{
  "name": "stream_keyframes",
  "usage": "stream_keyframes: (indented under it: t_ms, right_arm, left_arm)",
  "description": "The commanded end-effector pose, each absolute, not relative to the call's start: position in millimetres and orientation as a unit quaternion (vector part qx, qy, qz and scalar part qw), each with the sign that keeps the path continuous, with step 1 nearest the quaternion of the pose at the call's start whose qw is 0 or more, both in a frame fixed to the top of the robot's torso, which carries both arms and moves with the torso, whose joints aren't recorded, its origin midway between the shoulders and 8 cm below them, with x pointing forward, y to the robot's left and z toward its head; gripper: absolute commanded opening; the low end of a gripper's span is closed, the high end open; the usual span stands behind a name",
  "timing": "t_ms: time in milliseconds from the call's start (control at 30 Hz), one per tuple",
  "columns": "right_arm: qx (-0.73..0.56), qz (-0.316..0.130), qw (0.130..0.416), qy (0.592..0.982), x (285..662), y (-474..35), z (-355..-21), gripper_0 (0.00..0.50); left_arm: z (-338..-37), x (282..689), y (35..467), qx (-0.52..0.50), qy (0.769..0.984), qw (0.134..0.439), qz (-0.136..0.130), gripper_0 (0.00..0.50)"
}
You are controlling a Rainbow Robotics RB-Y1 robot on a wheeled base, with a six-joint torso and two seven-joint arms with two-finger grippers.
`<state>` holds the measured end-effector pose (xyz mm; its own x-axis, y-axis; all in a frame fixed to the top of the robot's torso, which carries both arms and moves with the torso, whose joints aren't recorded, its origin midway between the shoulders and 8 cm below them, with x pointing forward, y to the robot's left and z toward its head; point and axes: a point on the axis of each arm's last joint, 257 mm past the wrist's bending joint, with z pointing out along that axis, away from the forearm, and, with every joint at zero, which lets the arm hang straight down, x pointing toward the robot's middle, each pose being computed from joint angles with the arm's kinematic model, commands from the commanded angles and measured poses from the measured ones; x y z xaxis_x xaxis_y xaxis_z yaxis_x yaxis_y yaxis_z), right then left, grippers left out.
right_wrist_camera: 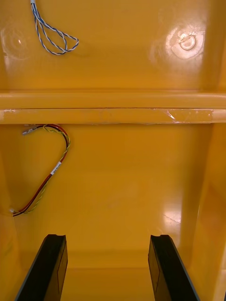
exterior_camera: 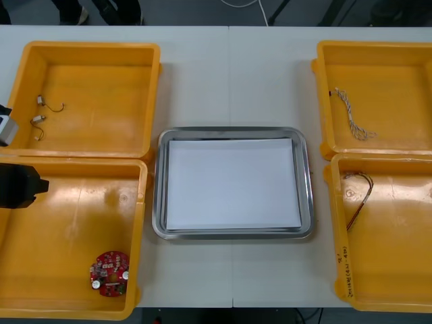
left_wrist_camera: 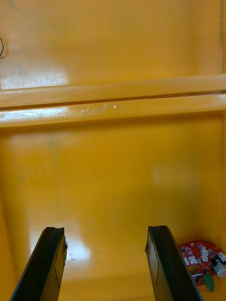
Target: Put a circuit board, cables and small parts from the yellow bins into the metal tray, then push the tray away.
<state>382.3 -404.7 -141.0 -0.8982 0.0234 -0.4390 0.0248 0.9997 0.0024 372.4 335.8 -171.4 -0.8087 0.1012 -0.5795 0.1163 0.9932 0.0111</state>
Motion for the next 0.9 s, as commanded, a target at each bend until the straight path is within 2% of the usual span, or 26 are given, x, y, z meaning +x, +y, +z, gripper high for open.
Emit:
stream_keyframes:
  t_ms: [33, 900]
  right_arm:
    - [0.006, -0.030, 0.240, 0.970, 382.1, -417.5, -122.0, 0.500]
    - [0.006, -0.030, 0.240, 0.970, 382.1, -417.5, -122.0, 0.500]
  left_arm:
    - [-151.6, 374.5, 340.5, 0.021, 0.945, 0.326, -0.013, 0.500]
    - [-151.6, 374.5, 340.5, 0.021, 0.945, 0.326, -0.013, 0.500]
